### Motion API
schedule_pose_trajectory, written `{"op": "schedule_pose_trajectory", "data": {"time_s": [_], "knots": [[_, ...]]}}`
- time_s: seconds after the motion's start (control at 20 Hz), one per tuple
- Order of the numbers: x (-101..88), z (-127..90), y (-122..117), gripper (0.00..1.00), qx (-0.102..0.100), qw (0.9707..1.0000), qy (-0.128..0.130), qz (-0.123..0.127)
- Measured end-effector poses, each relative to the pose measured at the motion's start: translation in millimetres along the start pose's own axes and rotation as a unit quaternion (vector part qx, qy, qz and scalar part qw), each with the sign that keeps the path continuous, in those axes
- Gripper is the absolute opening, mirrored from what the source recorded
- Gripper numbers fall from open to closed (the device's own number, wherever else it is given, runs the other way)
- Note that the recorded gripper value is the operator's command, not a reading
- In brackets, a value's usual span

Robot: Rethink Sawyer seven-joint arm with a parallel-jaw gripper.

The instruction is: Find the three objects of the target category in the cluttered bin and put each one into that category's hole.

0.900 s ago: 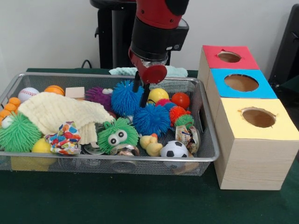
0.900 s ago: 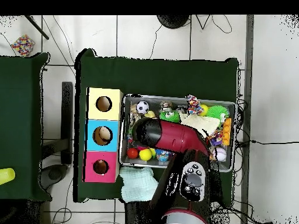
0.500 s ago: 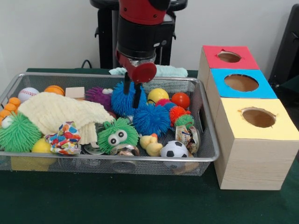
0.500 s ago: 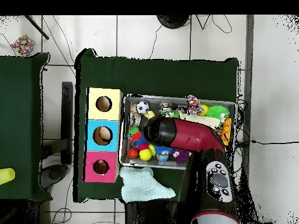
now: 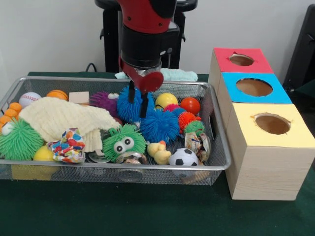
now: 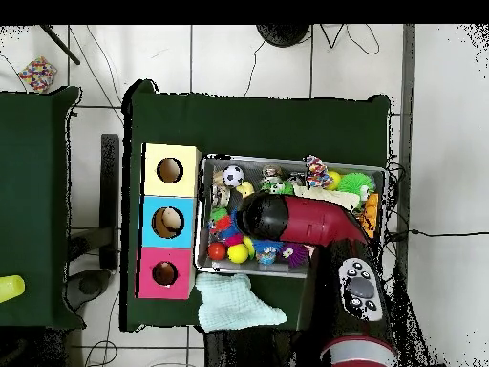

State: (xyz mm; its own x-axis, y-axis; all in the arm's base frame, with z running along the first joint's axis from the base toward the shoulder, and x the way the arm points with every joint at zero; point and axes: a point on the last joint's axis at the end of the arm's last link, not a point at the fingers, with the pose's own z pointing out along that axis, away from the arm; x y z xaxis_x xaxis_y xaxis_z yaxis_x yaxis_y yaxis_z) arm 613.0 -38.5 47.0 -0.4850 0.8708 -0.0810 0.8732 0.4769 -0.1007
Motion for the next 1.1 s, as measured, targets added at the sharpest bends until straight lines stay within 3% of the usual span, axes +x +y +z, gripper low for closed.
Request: {"op": "schedule_pose_trajectory", "data": {"time_s": [0.65,0.85,1.1], "knots": [[66.0,36.1,20.8,1.0,0.018,0.9977,0.02,-0.063],[85.9,53.5,25.7,1.0,0.025,0.9947,0.002,-0.1],[103.1,77.3,37.2,1.0,0.014,0.9902,-0.028,-0.136]]}}
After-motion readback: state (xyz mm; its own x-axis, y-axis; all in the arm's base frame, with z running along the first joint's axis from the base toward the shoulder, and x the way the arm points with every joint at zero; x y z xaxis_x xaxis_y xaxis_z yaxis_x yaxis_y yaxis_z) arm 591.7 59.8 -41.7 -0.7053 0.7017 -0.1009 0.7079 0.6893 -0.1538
